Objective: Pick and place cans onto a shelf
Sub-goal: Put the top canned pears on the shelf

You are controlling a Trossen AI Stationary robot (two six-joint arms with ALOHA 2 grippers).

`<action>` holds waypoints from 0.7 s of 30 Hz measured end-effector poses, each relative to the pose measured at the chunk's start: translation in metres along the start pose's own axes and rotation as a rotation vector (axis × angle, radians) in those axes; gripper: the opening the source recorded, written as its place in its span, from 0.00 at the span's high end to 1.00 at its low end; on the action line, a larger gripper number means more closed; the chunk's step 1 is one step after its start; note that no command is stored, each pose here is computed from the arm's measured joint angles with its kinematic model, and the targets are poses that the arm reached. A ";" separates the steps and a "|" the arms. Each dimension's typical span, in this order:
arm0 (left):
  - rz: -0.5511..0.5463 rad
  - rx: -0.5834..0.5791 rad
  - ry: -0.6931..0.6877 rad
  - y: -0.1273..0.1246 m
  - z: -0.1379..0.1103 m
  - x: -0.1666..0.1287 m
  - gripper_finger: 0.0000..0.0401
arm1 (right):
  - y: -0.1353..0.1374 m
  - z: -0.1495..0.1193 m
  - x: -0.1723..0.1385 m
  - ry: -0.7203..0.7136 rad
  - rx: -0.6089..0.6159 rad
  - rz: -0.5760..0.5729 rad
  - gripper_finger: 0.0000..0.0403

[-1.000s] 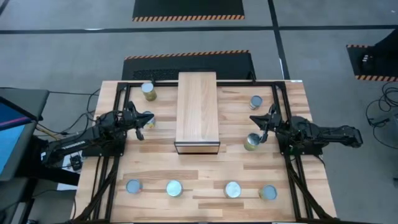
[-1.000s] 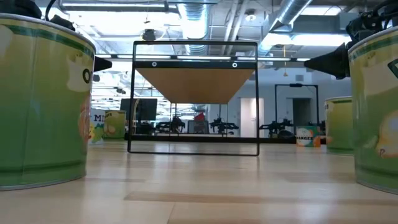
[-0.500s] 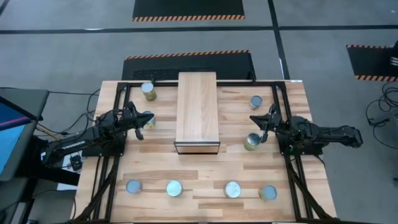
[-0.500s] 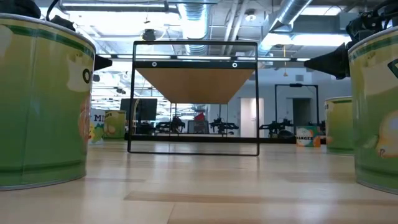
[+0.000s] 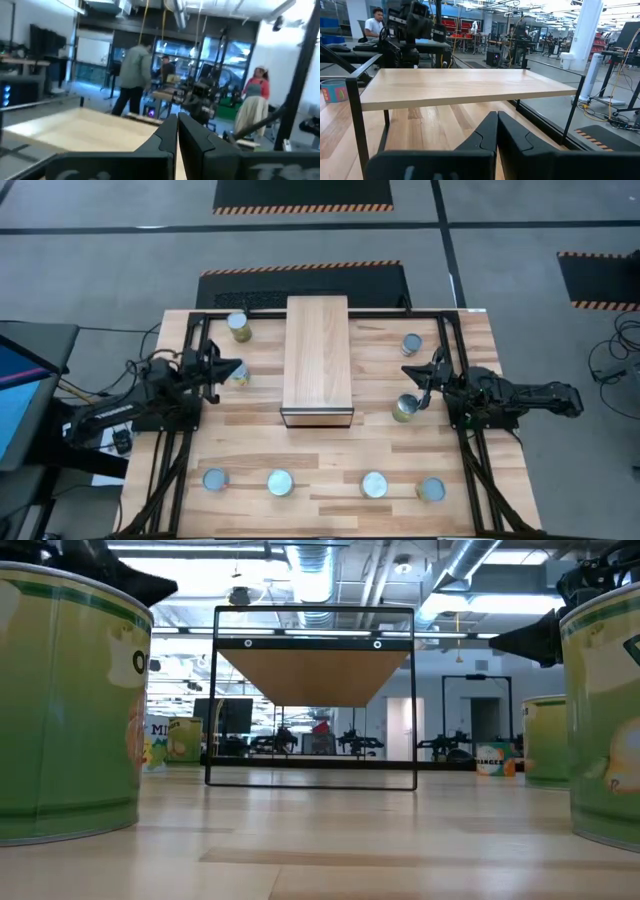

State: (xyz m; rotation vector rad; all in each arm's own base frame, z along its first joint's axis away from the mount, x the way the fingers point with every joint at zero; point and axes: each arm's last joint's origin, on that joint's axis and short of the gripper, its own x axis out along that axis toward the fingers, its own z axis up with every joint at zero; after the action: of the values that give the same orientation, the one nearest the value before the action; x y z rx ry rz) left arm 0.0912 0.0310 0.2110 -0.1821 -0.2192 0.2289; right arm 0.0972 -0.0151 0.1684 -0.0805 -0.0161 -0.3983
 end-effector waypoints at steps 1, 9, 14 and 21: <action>0.020 -0.005 0.044 0.000 0.001 0.002 0.99 | 0.000 0.000 0.000 0.000 0.000 0.000 0.92; 0.212 -0.026 0.457 0.001 0.025 0.032 0.99 | 0.000 0.000 0.000 0.001 0.000 0.000 0.92; 0.345 0.009 0.728 0.004 0.034 0.057 0.99 | 0.000 0.000 0.000 0.001 0.000 0.000 0.92; 0.518 0.066 0.980 0.027 0.055 0.103 0.99 | 0.000 0.000 0.000 0.000 0.000 0.000 0.92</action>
State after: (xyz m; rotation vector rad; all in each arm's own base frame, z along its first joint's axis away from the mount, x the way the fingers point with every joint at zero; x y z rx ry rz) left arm 0.1708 0.0900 0.2788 -0.2639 0.8196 0.6288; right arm 0.0972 -0.0151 0.1684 -0.0805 -0.0157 -0.3984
